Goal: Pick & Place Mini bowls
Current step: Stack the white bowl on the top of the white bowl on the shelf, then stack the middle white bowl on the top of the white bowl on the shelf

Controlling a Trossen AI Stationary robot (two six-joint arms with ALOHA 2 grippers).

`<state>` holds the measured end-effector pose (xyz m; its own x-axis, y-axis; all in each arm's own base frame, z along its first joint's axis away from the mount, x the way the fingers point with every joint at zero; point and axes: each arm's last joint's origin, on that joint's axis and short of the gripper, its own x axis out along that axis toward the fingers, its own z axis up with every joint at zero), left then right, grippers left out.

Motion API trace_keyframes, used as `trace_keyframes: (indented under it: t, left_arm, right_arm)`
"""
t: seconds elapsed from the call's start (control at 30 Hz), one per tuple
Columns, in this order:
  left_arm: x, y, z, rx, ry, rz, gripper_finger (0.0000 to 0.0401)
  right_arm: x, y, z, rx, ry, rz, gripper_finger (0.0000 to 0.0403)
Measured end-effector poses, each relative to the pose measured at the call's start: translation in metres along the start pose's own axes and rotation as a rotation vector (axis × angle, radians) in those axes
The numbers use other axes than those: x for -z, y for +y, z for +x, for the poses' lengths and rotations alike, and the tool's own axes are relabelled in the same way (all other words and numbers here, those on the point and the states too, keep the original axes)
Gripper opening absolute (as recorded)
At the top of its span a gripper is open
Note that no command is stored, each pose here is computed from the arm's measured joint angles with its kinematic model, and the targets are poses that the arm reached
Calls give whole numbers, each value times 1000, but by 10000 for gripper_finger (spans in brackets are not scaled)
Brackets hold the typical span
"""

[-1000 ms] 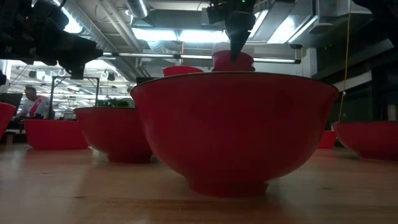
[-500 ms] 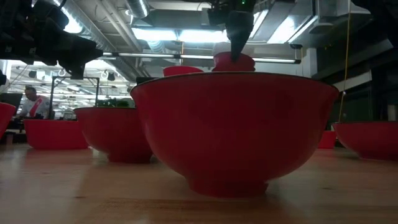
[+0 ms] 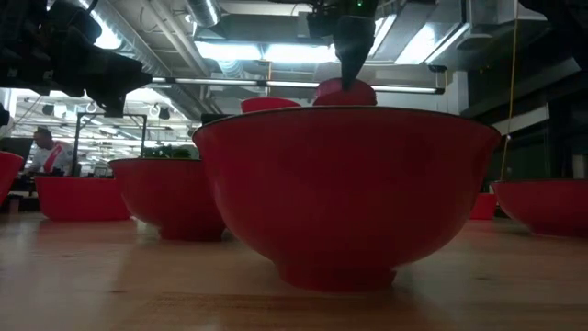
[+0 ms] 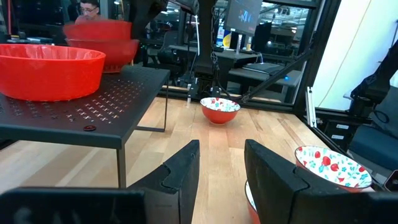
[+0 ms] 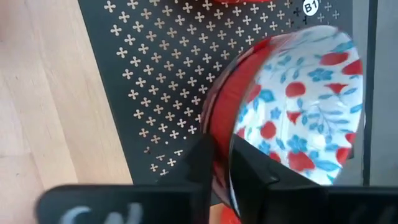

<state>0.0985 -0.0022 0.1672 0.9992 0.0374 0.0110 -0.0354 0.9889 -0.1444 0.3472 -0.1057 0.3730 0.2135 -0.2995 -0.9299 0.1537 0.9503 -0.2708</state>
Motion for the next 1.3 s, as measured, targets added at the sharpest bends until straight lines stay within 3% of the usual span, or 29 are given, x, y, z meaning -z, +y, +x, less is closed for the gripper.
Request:
trace_keyframes:
  t: [0.23, 0.4, 0.77, 1.0, 1.3]
  left_arm:
    - [0, 0, 0, 0, 0, 0, 123]
    - [0, 0, 0, 0, 0, 0, 123]
    - [0, 0, 0, 0, -1, 0, 123]
    - [0, 0, 0, 0, 0, 0, 123]
    - [0, 0, 0, 0, 0, 0, 123]
  right_arm:
    - [0, -1, 0, 33, 6, 3, 134]
    - [0, -1, 0, 36, 8, 4, 165]
    - [-3, -3, -34, 41, -112, 61, 170]
    - [0, 5, -64, -66, -221, 124, 170]
    - [5, 30, -74, -105, -196, 77, 170]
